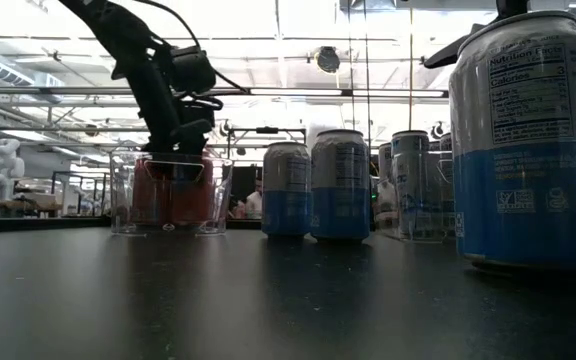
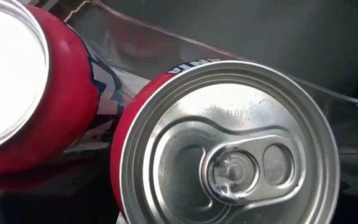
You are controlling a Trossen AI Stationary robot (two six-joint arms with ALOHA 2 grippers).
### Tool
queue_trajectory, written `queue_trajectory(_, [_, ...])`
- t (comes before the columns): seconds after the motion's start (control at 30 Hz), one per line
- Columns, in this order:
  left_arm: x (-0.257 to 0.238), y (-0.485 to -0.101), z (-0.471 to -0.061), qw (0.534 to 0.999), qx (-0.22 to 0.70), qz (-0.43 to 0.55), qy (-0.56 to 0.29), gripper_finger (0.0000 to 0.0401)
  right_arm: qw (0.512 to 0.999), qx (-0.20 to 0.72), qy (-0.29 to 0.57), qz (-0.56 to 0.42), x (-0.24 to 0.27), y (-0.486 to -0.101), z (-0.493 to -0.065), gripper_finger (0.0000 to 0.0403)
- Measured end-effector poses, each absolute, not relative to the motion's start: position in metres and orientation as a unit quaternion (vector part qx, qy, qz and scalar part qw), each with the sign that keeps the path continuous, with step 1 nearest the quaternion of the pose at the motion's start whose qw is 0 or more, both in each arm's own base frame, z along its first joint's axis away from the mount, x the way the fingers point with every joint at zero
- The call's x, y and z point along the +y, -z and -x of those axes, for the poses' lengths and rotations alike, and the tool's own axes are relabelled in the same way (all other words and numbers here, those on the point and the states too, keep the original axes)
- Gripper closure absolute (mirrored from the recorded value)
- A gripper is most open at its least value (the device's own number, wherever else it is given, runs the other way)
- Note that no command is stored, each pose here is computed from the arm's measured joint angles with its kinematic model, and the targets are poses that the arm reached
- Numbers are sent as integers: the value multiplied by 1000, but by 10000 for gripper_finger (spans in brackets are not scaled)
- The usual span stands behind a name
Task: Sort soda cans
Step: Put the red soda can into the top left transparent bin, then adjust the top left transparent bin
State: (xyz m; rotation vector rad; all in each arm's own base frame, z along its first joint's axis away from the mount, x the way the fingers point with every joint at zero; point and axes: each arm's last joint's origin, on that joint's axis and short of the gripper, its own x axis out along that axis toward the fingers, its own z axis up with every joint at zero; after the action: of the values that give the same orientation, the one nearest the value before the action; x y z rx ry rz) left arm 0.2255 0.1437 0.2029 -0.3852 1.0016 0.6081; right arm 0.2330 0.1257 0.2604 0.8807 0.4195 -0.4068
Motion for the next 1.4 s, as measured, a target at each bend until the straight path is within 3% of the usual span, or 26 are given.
queue_trajectory(0.6, [143,-202,-225,811,470,194,-289,64,863,202,193,-421,126,-260,-233,106])
queue_trajectory(0.97, [143,-205,-226,813,468,194,-289,20,863,202,192,-421,126,-260,-233,106])
queue_trajectory(1.4, [149,-262,-233,814,460,184,-303,19,863,201,192,-421,126,-260,-233,105])
